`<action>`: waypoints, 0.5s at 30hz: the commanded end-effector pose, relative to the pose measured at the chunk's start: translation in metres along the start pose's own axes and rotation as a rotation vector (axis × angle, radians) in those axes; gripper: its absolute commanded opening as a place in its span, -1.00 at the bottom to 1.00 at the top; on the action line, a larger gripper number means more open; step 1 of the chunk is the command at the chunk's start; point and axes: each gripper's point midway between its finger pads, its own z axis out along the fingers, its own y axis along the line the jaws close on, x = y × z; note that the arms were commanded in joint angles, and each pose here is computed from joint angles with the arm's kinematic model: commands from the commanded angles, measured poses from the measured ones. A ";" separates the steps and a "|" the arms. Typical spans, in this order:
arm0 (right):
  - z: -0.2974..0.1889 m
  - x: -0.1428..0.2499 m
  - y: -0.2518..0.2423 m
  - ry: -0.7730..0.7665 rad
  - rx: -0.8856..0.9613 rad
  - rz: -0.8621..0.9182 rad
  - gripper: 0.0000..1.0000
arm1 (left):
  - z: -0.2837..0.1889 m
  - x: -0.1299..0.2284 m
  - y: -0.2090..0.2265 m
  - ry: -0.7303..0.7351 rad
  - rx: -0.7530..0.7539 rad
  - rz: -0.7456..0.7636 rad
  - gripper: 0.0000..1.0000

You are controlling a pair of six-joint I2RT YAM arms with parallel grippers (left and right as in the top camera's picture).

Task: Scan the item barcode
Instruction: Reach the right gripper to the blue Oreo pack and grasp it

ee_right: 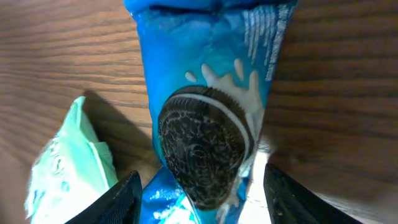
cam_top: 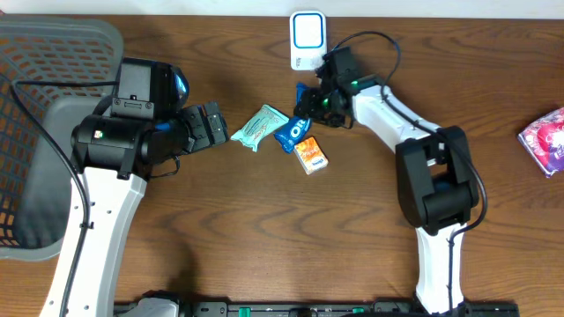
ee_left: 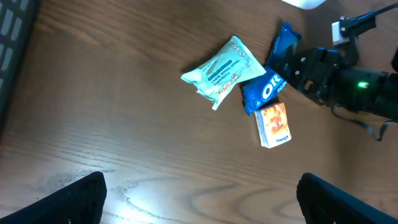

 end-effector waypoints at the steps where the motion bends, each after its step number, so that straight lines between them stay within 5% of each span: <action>1: 0.025 0.011 -0.012 -0.003 0.083 0.024 0.15 | -0.002 -0.002 0.002 -0.009 -0.009 0.011 0.95; 3: 0.035 0.011 -0.010 -0.009 0.075 0.013 0.05 | -0.002 -0.002 0.002 -0.009 -0.009 0.011 0.96; 6: 0.040 0.012 -0.008 -0.005 0.056 0.016 -0.90 | -0.002 -0.002 0.002 -0.009 -0.009 0.011 0.95; 15: 0.002 -0.005 0.026 0.041 -0.211 0.018 -0.98 | -0.002 -0.002 0.002 -0.009 -0.008 0.011 0.95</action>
